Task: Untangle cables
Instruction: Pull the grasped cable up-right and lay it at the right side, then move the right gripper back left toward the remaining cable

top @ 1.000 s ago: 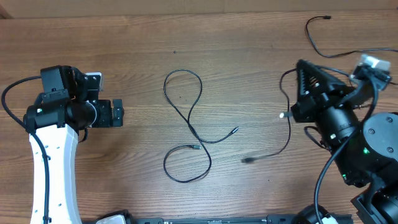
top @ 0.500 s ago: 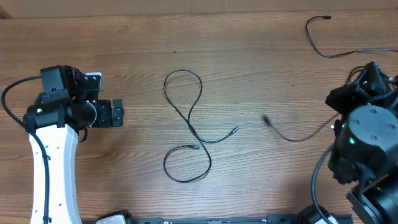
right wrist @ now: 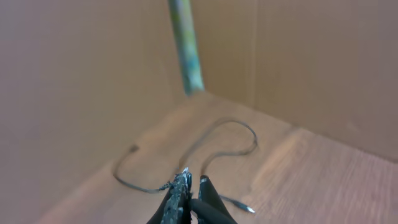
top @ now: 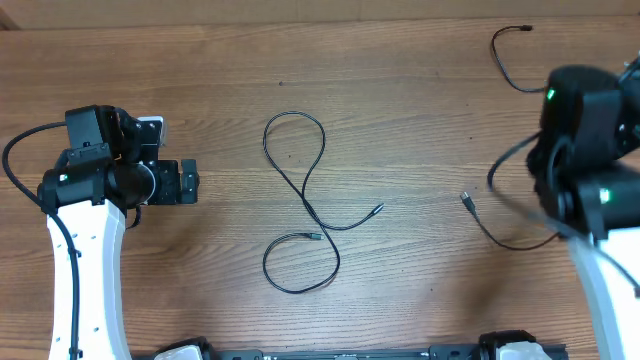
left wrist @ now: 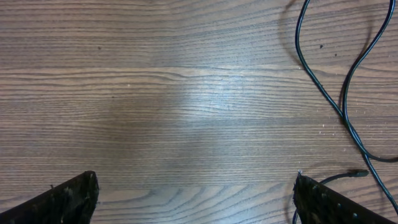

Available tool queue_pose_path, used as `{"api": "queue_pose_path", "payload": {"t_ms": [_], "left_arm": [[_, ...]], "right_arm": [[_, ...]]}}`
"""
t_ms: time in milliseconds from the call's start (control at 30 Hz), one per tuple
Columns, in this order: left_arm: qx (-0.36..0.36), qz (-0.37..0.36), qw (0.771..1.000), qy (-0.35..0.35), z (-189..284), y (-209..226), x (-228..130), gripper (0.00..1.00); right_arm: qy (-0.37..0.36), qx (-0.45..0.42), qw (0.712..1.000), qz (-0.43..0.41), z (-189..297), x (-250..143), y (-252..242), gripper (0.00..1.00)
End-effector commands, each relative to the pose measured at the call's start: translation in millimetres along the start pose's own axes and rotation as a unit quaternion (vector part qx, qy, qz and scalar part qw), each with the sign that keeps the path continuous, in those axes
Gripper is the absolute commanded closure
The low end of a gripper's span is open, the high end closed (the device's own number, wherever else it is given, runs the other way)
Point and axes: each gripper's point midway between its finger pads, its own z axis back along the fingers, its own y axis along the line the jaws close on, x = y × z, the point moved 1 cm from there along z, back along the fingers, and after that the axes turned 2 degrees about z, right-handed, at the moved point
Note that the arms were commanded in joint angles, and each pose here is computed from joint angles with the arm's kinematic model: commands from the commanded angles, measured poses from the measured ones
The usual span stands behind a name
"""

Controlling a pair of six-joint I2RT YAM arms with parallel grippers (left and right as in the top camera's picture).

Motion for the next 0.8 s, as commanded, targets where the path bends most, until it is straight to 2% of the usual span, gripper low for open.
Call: {"api": "queue_pose_path", "payload": {"t_ms": [0, 333, 767], "left_arm": [[0.003, -0.005, 1.000, -0.012, 6, 3, 5, 0.00], [0.003, -0.005, 1.000, -0.012, 6, 3, 5, 0.00], [0.003, -0.005, 1.000, -0.012, 6, 3, 5, 0.00]], "right_arm": [[0.059, 0.019, 0.998, -0.007, -37, -17, 5, 0.96], [0.149, -0.006, 0.987, -0.062, -145, -53, -30, 0.96], [0.154, -0.053, 0.979, -0.124, -245, -81, -90, 0.96]]}}
